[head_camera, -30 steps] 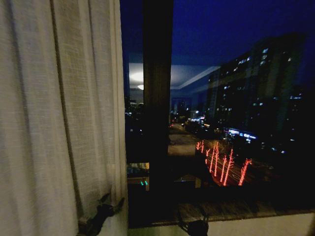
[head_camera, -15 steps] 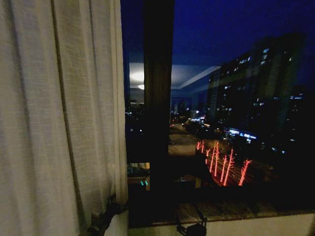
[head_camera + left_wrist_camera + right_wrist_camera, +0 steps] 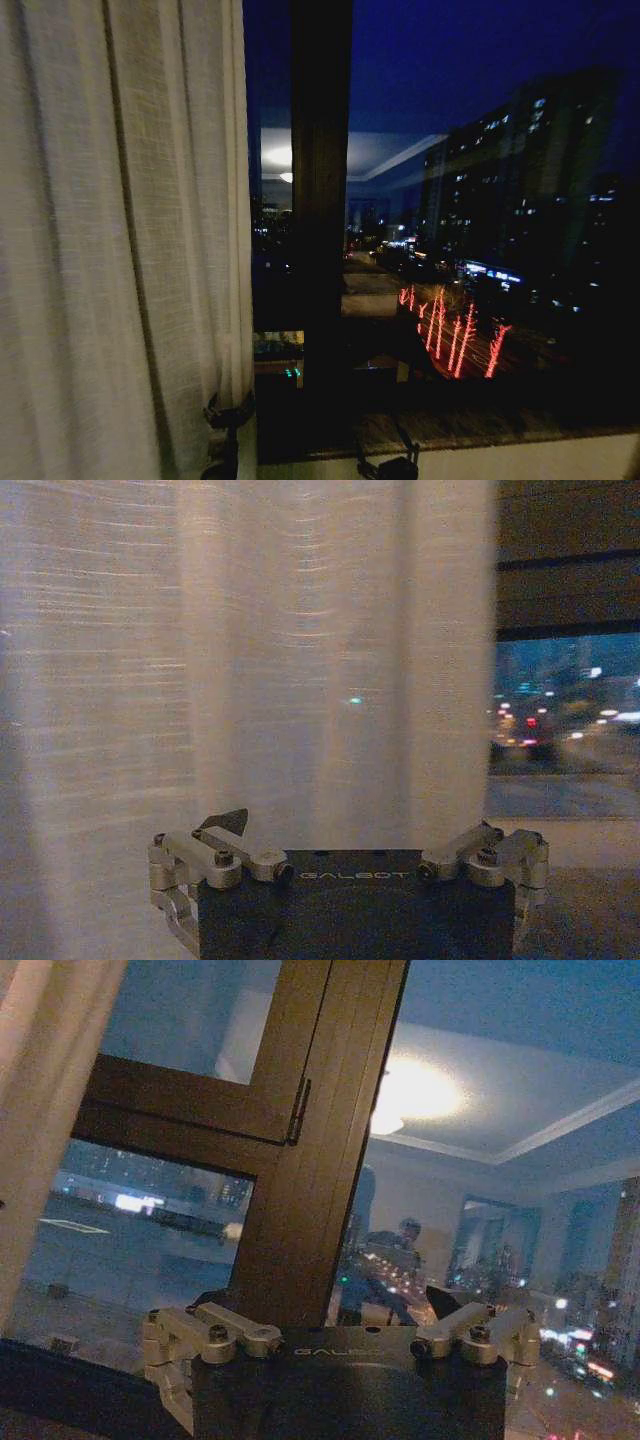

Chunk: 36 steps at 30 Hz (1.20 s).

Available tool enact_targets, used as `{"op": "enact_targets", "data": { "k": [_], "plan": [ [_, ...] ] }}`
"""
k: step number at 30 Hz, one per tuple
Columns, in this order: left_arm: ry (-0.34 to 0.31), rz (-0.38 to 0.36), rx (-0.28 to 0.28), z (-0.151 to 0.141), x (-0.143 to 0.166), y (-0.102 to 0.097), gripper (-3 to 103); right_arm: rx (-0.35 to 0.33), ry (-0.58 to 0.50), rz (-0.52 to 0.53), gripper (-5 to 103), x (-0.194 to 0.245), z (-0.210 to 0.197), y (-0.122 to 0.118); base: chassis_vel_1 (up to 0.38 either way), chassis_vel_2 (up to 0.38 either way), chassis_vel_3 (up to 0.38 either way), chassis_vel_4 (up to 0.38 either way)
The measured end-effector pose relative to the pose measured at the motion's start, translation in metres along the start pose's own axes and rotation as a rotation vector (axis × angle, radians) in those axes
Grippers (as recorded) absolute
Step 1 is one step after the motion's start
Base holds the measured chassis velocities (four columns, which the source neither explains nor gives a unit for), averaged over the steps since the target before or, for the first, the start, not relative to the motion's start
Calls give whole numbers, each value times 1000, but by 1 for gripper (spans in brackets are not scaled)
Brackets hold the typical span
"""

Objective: Open the curtains by pulling them apart, changing their state from closed to fully open.

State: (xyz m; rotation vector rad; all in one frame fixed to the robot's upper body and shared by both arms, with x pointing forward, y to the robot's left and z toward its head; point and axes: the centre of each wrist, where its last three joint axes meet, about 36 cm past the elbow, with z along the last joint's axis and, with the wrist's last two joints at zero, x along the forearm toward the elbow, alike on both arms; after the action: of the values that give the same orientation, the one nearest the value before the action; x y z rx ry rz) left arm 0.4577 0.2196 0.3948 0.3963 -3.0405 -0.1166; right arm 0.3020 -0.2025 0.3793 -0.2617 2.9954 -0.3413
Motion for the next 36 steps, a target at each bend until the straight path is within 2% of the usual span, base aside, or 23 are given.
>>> {"op": "enact_targets", "data": {
  "k": [2,8,12,14,16,18,21,24,25,26,28,29,30,33,35,36],
  "plan": [
    [-13,-27,-10,-1,-9,14,100,0,1,-4,100,0,2,1,0,0,0,0],
    [-30,-64,-19,-2,-16,32,100,-1,0,-20,100,-3,3,2,0,0,0,0],
    [-37,-120,-8,-6,-13,30,100,-1,2,-34,100,-4,6,5,0,0,0,0],
    [-30,-179,5,-8,-10,26,100,-1,5,-42,100,-6,8,6,0,0,0,0],
    [-29,-190,5,-8,-10,26,100,-1,6,-43,100,-6,8,6,0,0,0,0],
    [-22,-240,5,-7,-12,29,100,-1,7,-45,100,-6,9,6,0,0,0,0],
    [-20,-244,-2,-6,-14,36,100,1,8,-46,100,-5,10,5,0,0,0,0],
    [-18,-152,12,-9,-11,45,100,-1,5,-48,100,-5,10,4,0,0,0,0],
    [-20,-113,17,-10,-9,48,103,-1,3,-47,100,-5,10,4,0,0,0,0],
    [-20,-113,17,-10,-9,48,103,-1,3,-47,100,-5,10,4,0,0,0,0],
    [-26,-20,33,-12,-4,51,99,1,-2,-42,100,-7,10,2,0,0,0,0],
    [-37,26,40,-12,-1,53,94,2,-4,-39,100,-8,9,1,0,0,0,0],
    [-37,26,40,-12,-1,53,94,2,-4,-39,100,-8,9,1,0,0,0,0],
    [-55,132,46,-12,4,59,78,4,-8,-26,100,-8,10,-4,0,0,0,0],
    [-56,142,46,-12,5,60,78,0,-8,-25,100,-7,10,-4,0,0,0,0],
    [-60,159,42,-12,5,64,68,-14,-5,-23,100,-6,11,-5,0,0,0,0]
  ]
}}
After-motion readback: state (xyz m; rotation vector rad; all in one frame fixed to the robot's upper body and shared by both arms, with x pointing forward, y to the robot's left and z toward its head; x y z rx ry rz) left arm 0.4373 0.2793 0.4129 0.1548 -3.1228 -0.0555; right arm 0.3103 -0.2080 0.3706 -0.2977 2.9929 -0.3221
